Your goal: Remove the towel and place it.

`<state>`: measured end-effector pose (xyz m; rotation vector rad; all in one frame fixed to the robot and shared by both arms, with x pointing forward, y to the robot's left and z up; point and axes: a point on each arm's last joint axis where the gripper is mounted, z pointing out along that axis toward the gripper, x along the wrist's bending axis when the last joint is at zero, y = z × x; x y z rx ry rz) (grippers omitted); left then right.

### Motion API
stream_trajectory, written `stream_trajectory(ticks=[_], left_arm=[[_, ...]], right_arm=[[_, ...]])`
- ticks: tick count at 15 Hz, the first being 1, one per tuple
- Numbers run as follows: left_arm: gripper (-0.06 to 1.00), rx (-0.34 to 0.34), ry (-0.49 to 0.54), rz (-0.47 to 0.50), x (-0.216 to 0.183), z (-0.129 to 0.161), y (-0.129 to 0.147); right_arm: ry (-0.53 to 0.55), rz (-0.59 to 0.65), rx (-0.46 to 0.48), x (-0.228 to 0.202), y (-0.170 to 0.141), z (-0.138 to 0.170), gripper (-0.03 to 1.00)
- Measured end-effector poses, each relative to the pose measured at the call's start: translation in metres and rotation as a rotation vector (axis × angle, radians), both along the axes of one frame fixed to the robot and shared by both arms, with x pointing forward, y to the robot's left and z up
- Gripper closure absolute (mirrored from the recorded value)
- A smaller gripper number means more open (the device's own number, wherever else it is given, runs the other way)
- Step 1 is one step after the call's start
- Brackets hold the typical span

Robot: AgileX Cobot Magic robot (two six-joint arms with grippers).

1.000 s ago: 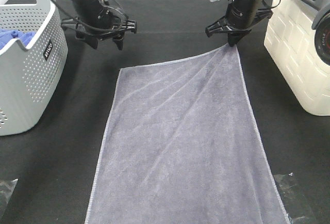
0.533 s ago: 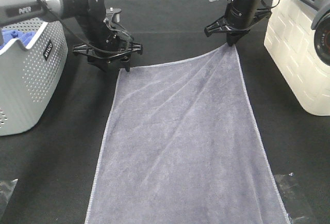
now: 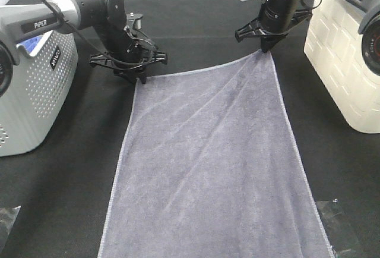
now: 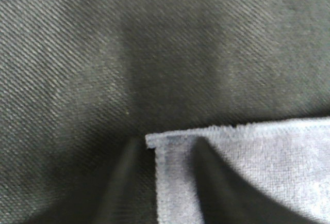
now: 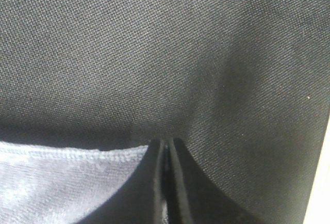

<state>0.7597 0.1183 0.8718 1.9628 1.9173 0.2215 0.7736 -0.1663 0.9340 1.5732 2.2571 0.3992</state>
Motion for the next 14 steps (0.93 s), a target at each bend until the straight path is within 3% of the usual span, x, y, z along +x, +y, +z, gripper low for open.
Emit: stream_trajectory(ticks=[2, 3, 7, 10, 14], left_arm=[[0.92, 0.009, -0.008, -0.022, 0.0, 0.001, 0.0], [0.94, 0.019, -0.015, -0.038, 0.001, 0.002, 0.0], [0.94, 0.051, -0.071, -0.054, 0.008, 0.022, 0.001], [0.94, 0.1, -0.198, -0.051, 0.019, 0.055, 0.005], [0.94, 0.101, -0.296, -0.03, 0.029, 0.063, 0.013]], right_arm=[[0.001, 0.0, 0.003, 0.0, 0.0, 0.0, 0.97], [0.001, 0.0, 0.003, 0.0, 0.0, 0.0, 0.97], [0.001, 0.0, 0.003, 0.0, 0.0, 0.0, 0.97], [-0.025, 0.002, 0.007, 0.002, 0.001, 0.003, 0.97], [-0.172, 0.013, 0.042, 0.013, 0.004, 0.023, 0.97]])
